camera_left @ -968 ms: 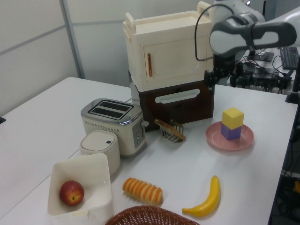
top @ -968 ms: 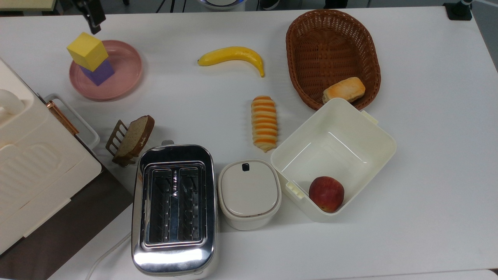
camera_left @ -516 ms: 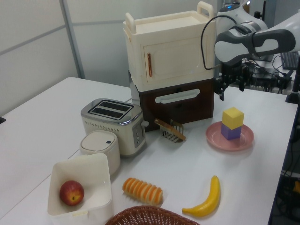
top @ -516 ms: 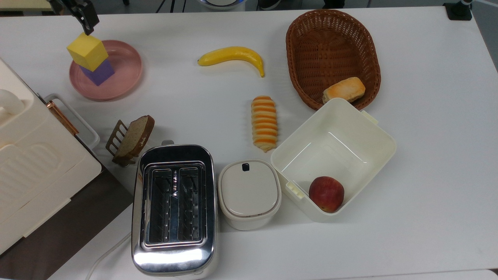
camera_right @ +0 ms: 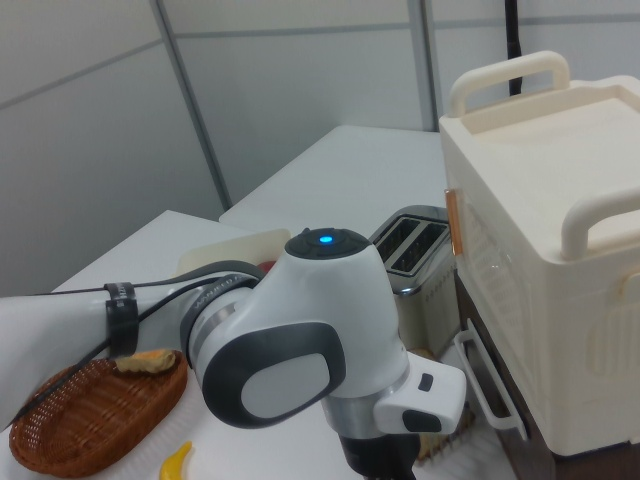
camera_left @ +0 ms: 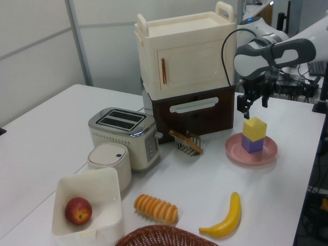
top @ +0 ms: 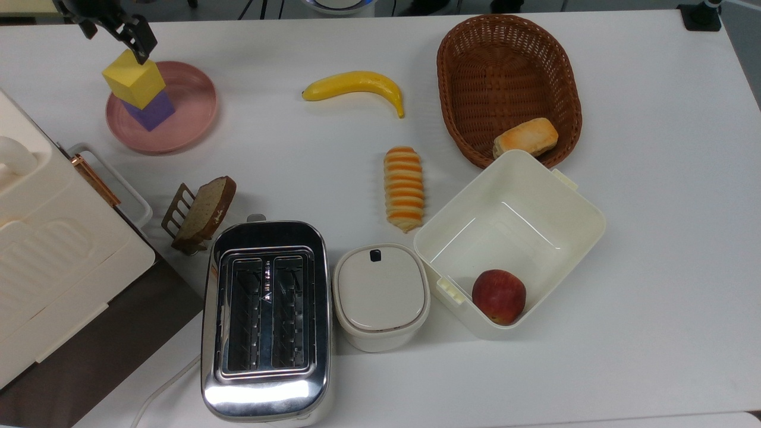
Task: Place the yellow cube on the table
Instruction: 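Move the gripper over the yellow cube and lower it around the cube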
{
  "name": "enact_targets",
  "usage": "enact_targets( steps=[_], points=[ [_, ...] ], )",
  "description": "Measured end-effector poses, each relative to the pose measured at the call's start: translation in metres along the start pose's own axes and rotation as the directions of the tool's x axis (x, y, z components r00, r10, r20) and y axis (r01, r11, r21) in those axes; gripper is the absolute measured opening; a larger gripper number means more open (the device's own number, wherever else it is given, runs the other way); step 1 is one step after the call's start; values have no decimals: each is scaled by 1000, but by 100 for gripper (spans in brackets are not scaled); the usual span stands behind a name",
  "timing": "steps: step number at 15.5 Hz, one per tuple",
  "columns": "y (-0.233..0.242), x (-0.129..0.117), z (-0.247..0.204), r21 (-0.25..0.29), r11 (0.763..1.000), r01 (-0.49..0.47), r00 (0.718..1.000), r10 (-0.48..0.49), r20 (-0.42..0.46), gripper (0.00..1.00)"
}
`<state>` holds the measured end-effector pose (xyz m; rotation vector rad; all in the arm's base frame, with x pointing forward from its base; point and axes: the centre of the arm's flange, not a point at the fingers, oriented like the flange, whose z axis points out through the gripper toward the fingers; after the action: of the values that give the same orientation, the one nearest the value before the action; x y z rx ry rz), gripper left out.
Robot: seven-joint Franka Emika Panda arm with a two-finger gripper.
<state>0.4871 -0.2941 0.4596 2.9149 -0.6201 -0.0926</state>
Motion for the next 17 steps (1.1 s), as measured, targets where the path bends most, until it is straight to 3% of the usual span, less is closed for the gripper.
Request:
enact_targets(
  steps=[17],
  points=[
    [-13,11,50,7,1000,25,1000,-25,9,100]
  ],
)
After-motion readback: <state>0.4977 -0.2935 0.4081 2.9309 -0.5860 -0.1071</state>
